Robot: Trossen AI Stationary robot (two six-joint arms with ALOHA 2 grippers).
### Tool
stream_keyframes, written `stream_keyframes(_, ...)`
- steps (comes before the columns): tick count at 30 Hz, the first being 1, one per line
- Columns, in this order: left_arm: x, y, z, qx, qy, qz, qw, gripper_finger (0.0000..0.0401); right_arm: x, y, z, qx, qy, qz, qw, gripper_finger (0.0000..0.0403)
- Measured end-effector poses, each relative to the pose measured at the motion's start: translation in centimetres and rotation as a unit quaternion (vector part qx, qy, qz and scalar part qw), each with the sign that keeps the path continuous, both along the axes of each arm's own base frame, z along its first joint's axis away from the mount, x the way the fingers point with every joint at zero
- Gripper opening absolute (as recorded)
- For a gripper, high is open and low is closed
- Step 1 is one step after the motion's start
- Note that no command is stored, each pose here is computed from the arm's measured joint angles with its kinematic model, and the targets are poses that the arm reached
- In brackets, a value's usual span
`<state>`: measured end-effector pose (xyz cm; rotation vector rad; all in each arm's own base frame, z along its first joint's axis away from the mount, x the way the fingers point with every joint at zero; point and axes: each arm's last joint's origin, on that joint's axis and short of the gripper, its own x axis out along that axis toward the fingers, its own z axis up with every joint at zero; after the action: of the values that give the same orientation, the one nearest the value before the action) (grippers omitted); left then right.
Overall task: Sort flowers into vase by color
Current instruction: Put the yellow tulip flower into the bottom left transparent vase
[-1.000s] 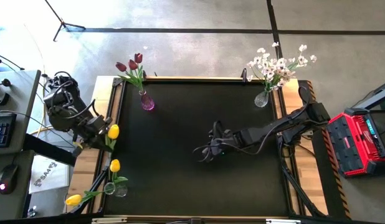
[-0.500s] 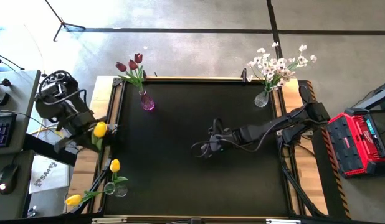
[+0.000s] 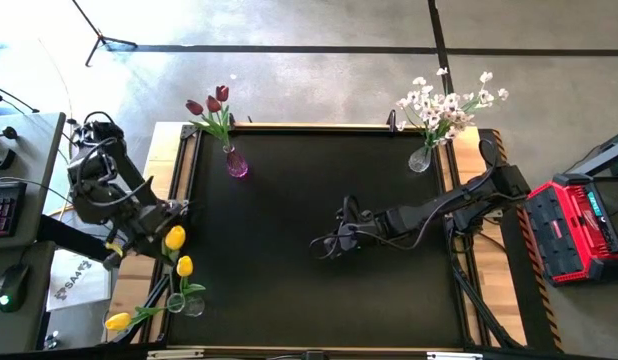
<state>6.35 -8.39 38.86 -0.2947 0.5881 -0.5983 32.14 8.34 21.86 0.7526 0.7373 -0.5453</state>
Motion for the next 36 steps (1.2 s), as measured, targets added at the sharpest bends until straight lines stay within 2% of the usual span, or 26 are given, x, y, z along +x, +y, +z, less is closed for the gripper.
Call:
stream_keyframes(6, 0.1, -1.4, -0.1, 0.013, -0.007, -0.004, 1.0, 0.0, 0.0, 0.0, 0.0, 0.002, 0.0, 0.002, 1.0, 0.0099)
stream_keyframes(9, 0.0, -1.8, -0.2, -0.004, 0.011, -0.004, 1.0, 0.0002, 0.0, 0.0, 0.0, 0.006, 0.001, 0.004, 1.0, 0.0099)
stream_keyframes(22, -0.1, -3.1, -0.6, -0.008, 0.034, 0.016, 0.999, 0.0042, 0.1, 0.1, 0.1, 0.01, -0.006, 0.006, 1.0, 0.0099)
stream_keyframes(28, -0.1, -3.1, -0.6, -0.021, 0.043, 0.028, 0.998, 0.008, 0.2, 0.1, 0.1, 0.014, -0.01, 0.008, 1.0, 0.0099)
stream_keyframes(36, -0.1, -3.1, -0.6, -0.033, 0.055, 0.032, 0.997, 0.0159, 0.2, 0.1, 0.2, 0.015, -0.012, 0.008, 1.0, 0.0099)
